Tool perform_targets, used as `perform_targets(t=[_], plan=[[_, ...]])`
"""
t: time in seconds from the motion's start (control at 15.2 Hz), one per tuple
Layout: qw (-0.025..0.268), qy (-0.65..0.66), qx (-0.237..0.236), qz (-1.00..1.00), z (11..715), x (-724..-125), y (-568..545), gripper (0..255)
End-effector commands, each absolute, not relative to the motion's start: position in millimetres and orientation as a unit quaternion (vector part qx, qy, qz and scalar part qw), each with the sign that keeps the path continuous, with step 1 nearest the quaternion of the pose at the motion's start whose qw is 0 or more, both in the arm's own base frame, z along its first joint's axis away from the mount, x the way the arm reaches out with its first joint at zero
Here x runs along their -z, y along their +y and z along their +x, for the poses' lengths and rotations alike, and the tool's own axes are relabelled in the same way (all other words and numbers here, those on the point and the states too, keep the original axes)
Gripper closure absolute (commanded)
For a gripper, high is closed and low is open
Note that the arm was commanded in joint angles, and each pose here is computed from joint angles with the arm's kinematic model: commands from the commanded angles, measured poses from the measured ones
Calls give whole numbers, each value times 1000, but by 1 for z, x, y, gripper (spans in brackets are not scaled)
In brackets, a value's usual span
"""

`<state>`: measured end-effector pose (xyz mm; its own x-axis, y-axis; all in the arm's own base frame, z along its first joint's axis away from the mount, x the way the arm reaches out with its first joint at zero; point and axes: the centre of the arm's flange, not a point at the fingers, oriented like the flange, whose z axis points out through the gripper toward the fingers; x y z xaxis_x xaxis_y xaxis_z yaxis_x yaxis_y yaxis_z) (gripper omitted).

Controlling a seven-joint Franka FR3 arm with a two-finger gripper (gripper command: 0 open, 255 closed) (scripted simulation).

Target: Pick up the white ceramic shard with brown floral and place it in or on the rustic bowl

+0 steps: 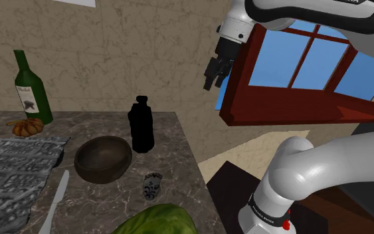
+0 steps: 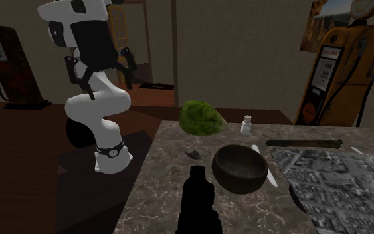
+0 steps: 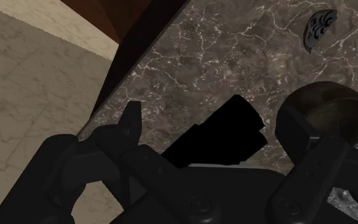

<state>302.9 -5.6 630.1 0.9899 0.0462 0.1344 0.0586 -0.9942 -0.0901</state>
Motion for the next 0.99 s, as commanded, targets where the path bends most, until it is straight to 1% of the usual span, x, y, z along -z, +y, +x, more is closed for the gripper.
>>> perform_targets(t=[0.0, 0.92], plan=[[47, -26, 66, -996, 303, -630, -6, 0], [14, 87, 21, -996, 307, -505, 139, 0]])
